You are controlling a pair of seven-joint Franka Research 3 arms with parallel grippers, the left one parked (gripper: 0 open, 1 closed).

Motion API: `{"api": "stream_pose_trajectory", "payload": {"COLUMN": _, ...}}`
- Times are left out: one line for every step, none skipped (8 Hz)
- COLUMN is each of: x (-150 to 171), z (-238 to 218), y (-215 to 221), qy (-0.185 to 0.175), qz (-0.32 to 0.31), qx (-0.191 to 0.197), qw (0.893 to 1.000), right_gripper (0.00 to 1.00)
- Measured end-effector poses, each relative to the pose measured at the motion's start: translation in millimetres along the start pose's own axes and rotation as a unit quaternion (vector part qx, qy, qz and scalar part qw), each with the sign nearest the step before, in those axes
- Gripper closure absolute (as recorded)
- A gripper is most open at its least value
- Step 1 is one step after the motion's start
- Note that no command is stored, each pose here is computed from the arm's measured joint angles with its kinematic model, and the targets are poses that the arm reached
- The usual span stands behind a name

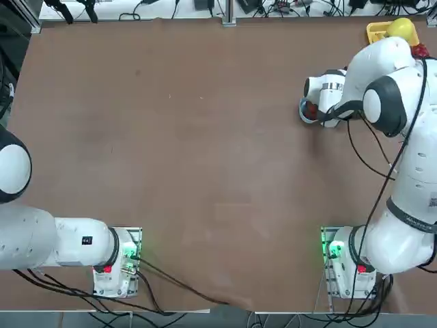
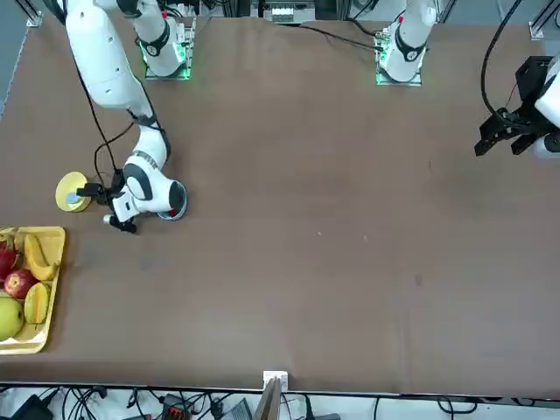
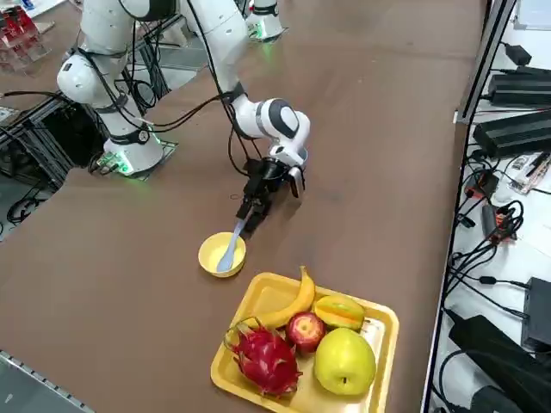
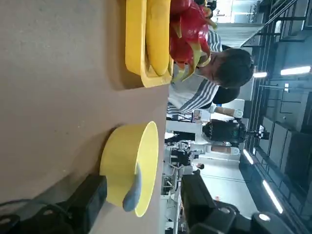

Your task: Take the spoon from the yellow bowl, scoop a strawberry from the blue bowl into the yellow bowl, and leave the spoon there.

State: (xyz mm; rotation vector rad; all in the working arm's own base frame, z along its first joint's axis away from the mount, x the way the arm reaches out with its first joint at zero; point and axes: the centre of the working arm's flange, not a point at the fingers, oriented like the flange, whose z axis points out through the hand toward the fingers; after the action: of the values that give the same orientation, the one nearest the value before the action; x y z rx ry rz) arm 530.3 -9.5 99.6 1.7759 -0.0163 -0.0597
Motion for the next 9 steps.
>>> {"api": "stream_pose_trajectory", "payload": {"x": -0.9, "z": 0.8, "y": -2.1, "qy": -0.001, "qz": 0.003, "qx": -0.001, "qw": 1.000, "right_gripper": 0.08}}
{"api": "stream_pose_trajectory", "payload": {"x": -2.1, "z": 2.0, "y": -4.8, "qy": -0.001, "qz": 0.006, "qx": -0.003, "qw": 1.000, "right_gripper": 0.11}}
{"api": "stream_pose_trajectory", "payload": {"x": -3.2, "z": 3.4, "y": -6.0, "qy": -0.003, "qz": 0.007, "qx": -0.007, "qw": 1.000, "right_gripper": 0.12}}
{"api": "stream_pose_trajectory", "payload": {"x": -3.6, "z": 4.6, "y": -5.0, "qy": -0.005, "qz": 0.008, "qx": -0.011, "qw": 1.000, "right_gripper": 0.15}}
{"api": "stream_pose_trajectory", "payload": {"x": -3.6, "z": 5.4, "y": -4.2, "qy": -0.007, "qz": 0.008, "qx": -0.014, "qw": 1.000, "right_gripper": 0.16}}
{"api": "stream_pose_trajectory", "payload": {"x": -3.5, "z": 5.9, "y": -3.7, "qy": -0.007, "qz": 0.008, "qx": -0.015, "qw": 1.000, "right_gripper": 0.17}}
{"api": "stream_pose_trajectory", "payload": {"x": -3.3, "z": 6.1, "y": -3.3, "qy": -0.008, "qz": 0.009, "qx": -0.016, "qw": 1.000, "right_gripper": 0.19}}
{"api": "stream_pose_trajectory", "payload": {"x": -2.9, "z": 6.0, "y": -2.9, "qy": -0.008, "qz": 0.009, "qx": -0.017, "qw": 1.000, "right_gripper": 0.21}}
{"api": "stream_pose_trajectory", "payload": {"x": -2.7, "z": 6.2, "y": -2.9, "qy": -0.008, "qz": 0.010, "qx": -0.017, "qw": 1.000, "right_gripper": 0.22}}
